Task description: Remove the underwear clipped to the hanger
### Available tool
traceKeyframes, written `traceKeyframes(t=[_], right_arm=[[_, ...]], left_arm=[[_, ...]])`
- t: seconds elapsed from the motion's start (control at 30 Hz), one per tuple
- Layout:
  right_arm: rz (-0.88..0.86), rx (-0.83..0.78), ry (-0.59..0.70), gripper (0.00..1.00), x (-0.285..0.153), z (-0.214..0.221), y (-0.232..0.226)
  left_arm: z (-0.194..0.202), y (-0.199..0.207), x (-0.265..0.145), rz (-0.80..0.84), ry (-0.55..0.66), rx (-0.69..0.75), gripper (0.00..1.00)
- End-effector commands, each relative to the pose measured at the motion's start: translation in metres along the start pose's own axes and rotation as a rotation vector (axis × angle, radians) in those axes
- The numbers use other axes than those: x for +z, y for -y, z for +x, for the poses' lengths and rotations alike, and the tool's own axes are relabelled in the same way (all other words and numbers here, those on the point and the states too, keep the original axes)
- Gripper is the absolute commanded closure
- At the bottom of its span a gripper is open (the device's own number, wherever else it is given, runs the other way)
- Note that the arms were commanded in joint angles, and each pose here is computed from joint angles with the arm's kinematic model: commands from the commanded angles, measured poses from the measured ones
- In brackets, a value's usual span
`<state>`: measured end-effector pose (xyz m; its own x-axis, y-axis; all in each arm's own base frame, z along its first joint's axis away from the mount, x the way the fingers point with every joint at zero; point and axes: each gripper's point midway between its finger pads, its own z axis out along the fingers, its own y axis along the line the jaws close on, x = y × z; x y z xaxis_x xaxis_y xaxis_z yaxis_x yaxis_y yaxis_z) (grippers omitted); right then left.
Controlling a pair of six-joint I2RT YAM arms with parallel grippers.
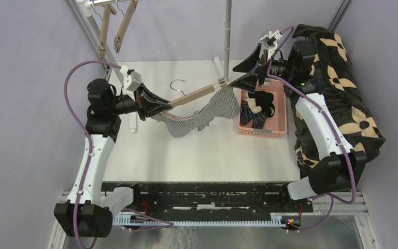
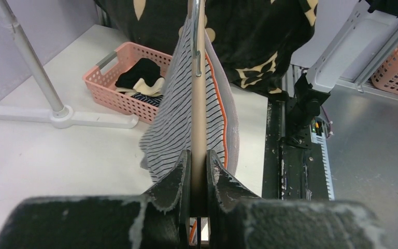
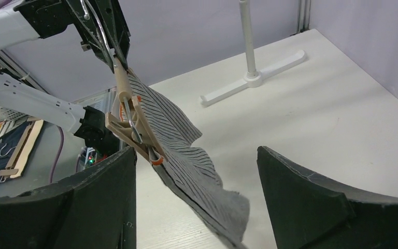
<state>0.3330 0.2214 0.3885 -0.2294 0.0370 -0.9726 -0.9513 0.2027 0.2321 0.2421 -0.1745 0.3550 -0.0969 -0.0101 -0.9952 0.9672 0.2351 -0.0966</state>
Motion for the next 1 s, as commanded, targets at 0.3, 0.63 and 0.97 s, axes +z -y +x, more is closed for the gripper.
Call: traceKeyframes(t=[0.3,0.63,0.97], right_arm=[[-0.159,-0.079,0.011,0.06,0.013,-0.017,-0.042],[-0.195,-0.095,0.011,0.10,0.033,-0.019,-0.052],[-0.192,-0.093,0.015,0.20,0.045,-0.019,-0.051]], left_arm=[[-0.015,-0.010,0.004,-0.018,0.038,-0.042,0.97],[-0.013,-0.007,0.012,0.006,0.043,-0.067,0.97],[-0.007,-0.004,0.012,0.006,0.040,-0.074,0.97]])
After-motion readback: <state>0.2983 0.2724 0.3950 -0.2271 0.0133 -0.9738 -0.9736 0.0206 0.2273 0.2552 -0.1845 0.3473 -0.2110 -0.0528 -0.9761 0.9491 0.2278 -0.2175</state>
